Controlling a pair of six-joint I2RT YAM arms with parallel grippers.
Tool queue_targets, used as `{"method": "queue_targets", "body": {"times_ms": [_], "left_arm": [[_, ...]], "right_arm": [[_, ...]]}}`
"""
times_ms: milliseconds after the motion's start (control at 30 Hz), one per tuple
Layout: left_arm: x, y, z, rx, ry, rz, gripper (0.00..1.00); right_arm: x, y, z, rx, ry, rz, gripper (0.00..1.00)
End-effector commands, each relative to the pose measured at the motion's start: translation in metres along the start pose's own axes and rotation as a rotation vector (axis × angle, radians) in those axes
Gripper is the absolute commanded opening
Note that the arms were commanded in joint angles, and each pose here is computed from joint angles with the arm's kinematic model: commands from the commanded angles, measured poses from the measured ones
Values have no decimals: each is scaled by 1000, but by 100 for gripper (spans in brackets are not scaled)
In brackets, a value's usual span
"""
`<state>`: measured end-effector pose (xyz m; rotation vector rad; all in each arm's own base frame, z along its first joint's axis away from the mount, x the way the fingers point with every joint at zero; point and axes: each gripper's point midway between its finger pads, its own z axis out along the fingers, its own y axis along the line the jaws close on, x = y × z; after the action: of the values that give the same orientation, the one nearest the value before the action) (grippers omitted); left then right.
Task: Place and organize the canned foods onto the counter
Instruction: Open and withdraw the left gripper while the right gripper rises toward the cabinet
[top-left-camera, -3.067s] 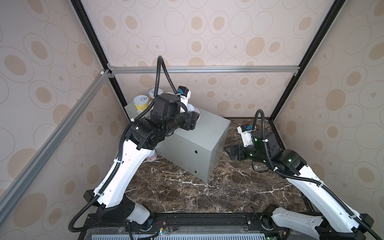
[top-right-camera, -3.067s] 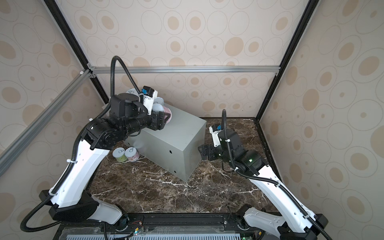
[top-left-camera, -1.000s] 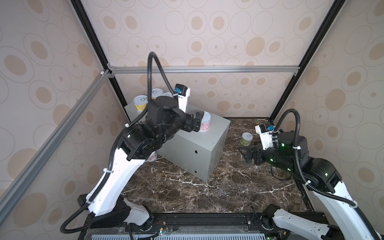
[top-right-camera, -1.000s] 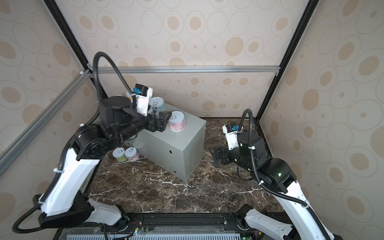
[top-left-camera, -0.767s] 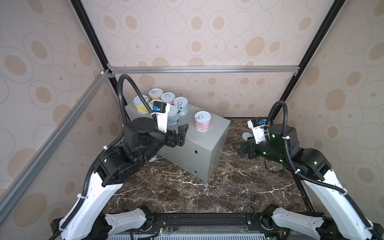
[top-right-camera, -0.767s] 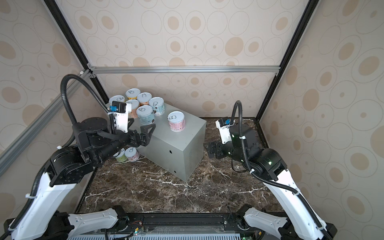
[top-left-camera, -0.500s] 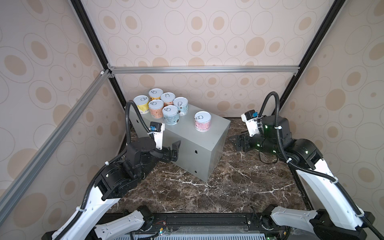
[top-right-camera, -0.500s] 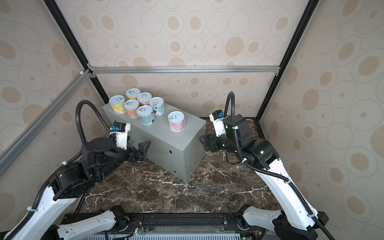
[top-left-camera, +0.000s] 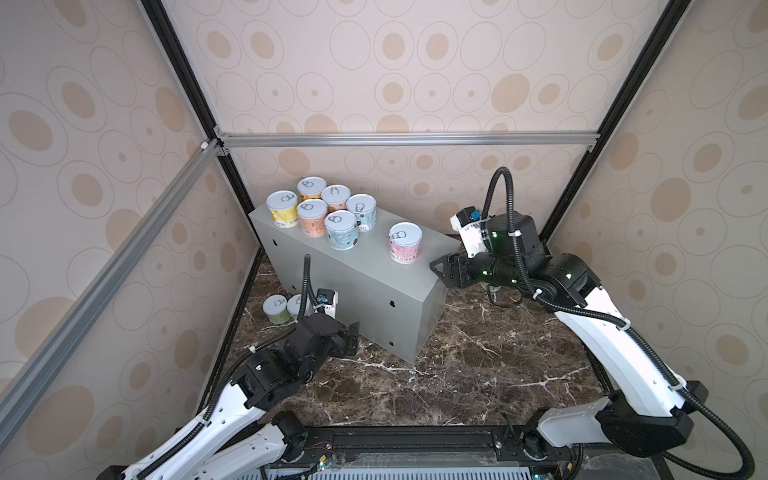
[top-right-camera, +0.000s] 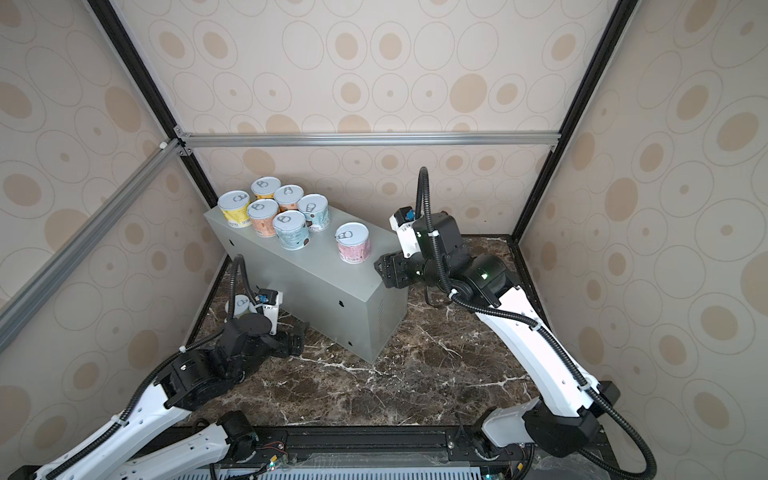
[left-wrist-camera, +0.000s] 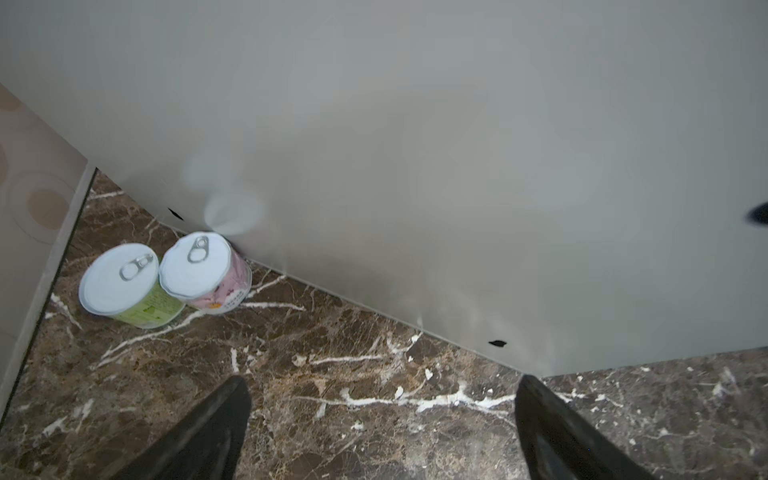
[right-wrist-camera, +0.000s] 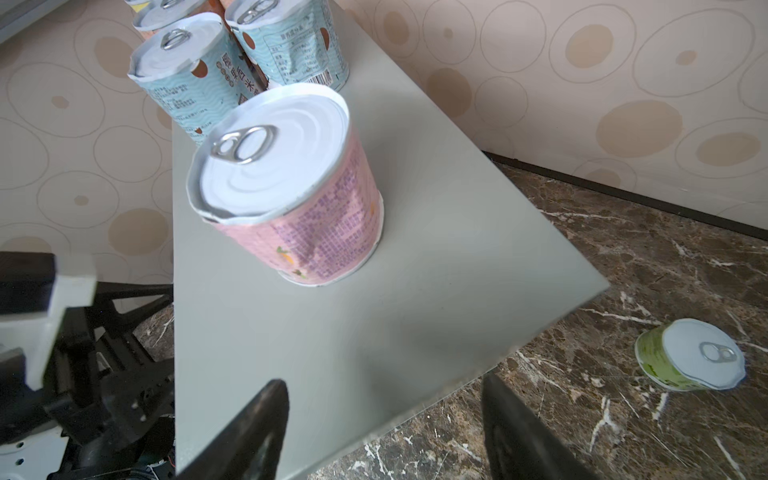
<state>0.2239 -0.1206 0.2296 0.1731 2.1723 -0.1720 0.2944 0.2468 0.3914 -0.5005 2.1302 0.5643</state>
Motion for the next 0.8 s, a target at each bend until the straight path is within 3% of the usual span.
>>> {"method": "queue_targets", "body": {"times_ms": [0,300,767], "left_arm": [[-7,-4,4,24,-43,-65,99],[17,3,33,33,12,-85,99],[14,13,45,54,23,-115,99]], "right_arm": [[-16,7,1,-16,-43,0,73],[-25,22,26,-37,-28,-9,71],[-37,26,60,-30,-13,-19,63]]}}
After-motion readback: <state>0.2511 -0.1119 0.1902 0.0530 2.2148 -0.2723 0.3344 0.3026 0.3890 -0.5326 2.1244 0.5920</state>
